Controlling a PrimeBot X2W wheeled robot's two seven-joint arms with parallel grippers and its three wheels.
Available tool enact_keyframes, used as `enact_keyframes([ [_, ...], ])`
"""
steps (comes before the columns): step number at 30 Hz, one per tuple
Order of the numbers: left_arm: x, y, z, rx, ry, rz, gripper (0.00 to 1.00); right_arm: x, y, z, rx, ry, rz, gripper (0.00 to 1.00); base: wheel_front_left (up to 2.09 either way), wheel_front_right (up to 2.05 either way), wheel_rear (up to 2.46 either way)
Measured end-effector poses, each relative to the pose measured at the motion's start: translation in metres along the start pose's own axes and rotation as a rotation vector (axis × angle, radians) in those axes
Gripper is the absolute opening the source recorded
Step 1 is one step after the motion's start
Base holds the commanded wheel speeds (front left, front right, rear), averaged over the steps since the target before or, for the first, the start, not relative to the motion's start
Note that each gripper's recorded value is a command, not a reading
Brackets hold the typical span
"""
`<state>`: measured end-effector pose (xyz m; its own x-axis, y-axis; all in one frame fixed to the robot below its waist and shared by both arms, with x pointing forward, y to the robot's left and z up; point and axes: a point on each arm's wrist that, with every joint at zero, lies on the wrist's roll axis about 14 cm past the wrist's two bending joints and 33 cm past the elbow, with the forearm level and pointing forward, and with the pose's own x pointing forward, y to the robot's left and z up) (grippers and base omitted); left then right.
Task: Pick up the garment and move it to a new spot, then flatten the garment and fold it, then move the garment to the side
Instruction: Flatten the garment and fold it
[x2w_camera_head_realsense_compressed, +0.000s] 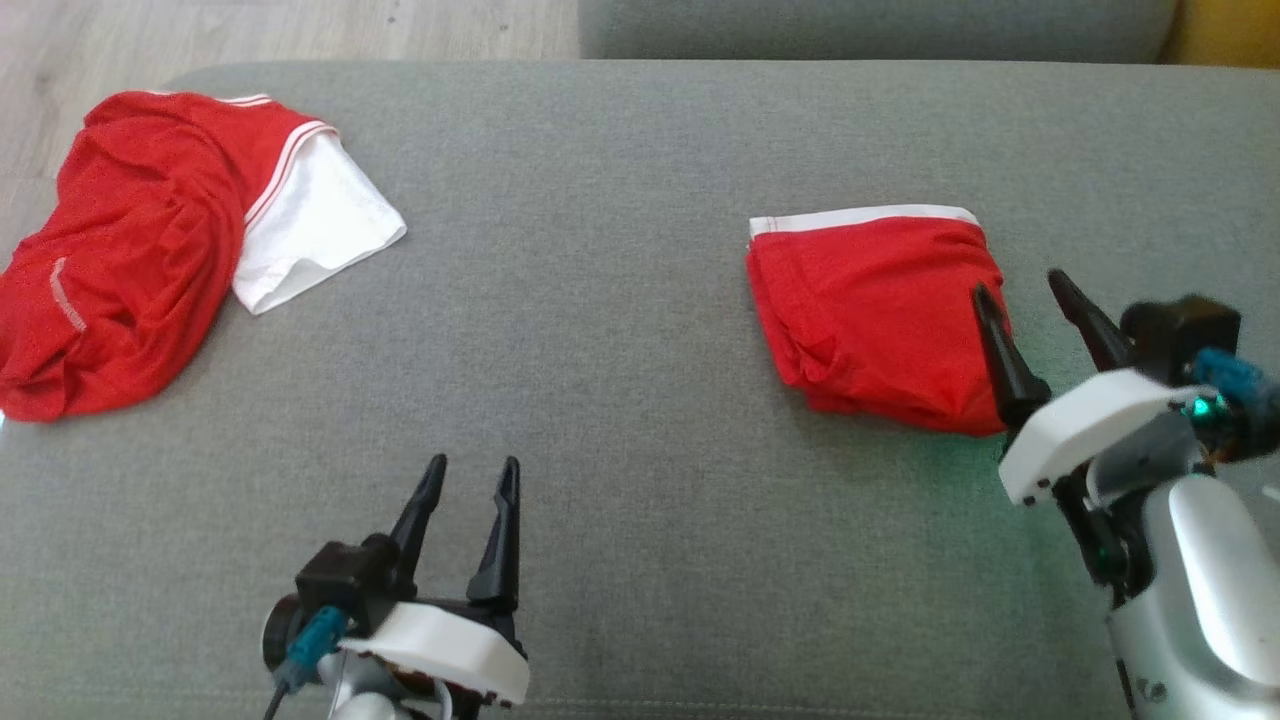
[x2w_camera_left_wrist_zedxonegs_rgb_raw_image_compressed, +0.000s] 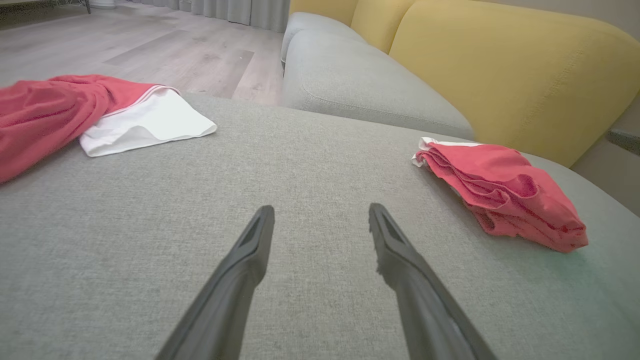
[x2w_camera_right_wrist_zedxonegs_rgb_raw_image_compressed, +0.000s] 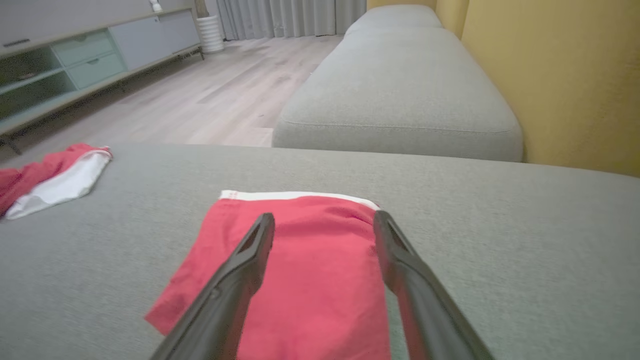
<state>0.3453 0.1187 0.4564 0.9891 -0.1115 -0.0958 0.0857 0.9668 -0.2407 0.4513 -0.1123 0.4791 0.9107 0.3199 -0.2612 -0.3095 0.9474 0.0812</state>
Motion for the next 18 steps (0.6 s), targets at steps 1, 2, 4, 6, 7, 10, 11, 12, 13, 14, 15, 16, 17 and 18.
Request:
enact_keyframes([
  [1, -0.001, -0.001, -0.001, -0.002, 0.003, -0.007, 1.0, -0.001, -0.004, -0.005, -0.018, 0.007, -0.013, 0.86, 0.0, 0.0, 0.0],
  [2, -0.001, -0.002, -0.002, 0.001, 0.006, -0.009, 1.0, -0.001, -0.007, -0.011, -0.02, 0.016, -0.022, 0.58, 0.0, 0.0, 0.0],
  [4, -0.001, -0.001, -0.001, 0.002, 0.003, -0.006, 1.0, 0.001, -0.01, -0.022, -0.02, 0.041, -0.031, 0.05, 0.0, 0.0, 0.0],
  [6, -0.001, 0.002, -0.002, 0.001, 0.005, 0.004, 1.0, 0.004, -0.009, -0.035, -0.027, 0.072, -0.03, 0.0, 0.0, 0.0, 0.0],
  [7, -0.001, 0.003, -0.002, 0.001, 0.005, 0.008, 1.0, 0.006, -0.008, -0.042, -0.031, 0.09, -0.027, 0.0, 0.0, 0.0, 0.0],
  [10, -0.003, 0.008, -0.001, 0.0, 0.004, 0.025, 1.0, 0.013, 0.0, -0.06, -0.041, 0.135, -0.005, 0.0, 0.0, 0.0, 0.0],
  [11, -0.004, 0.01, -0.001, 0.0, 0.006, 0.031, 1.0, 0.016, 0.004, -0.064, -0.047, 0.145, 0.006, 0.0, 0.0, 0.0, 0.0],
  [12, -0.004, 0.012, -0.002, 0.001, 0.007, 0.038, 1.0, 0.02, 0.008, -0.067, -0.056, 0.149, 0.018, 0.0, 0.0, 0.0, 0.0],
  [13, -0.005, 0.013, -0.002, 0.001, 0.008, 0.043, 1.0, 0.024, 0.014, -0.069, -0.061, 0.152, 0.032, 0.0, 0.0, 0.0, 0.0],
  [14, -0.006, 0.015, -0.002, 0.001, 0.007, 0.049, 1.0, 0.027, 0.022, -0.07, -0.067, 0.153, 0.051, 0.0, 0.0, 0.0, 0.0],
  [15, -0.006, 0.016, -0.002, 0.001, 0.007, 0.054, 1.0, 0.031, 0.031, -0.071, -0.073, 0.152, 0.073, 0.0, 0.0, 0.0, 0.0],
  [16, -0.007, 0.018, -0.002, 0.001, 0.007, 0.059, 1.0, 0.033, 0.04, -0.072, -0.081, 0.154, 0.098, 0.0, 0.0, 0.0, 0.0],
  [17, -0.008, 0.019, -0.001, 0.002, 0.006, 0.063, 1.0, 0.035, 0.05, -0.075, -0.084, 0.159, 0.123, 0.0, 0.0, 0.0, 0.0],
  [18, -0.008, 0.019, -0.001, 0.002, 0.005, 0.066, 1.0, 0.036, 0.06, -0.079, -0.088, 0.169, 0.146, 0.0, 0.0, 0.0, 0.0],
])
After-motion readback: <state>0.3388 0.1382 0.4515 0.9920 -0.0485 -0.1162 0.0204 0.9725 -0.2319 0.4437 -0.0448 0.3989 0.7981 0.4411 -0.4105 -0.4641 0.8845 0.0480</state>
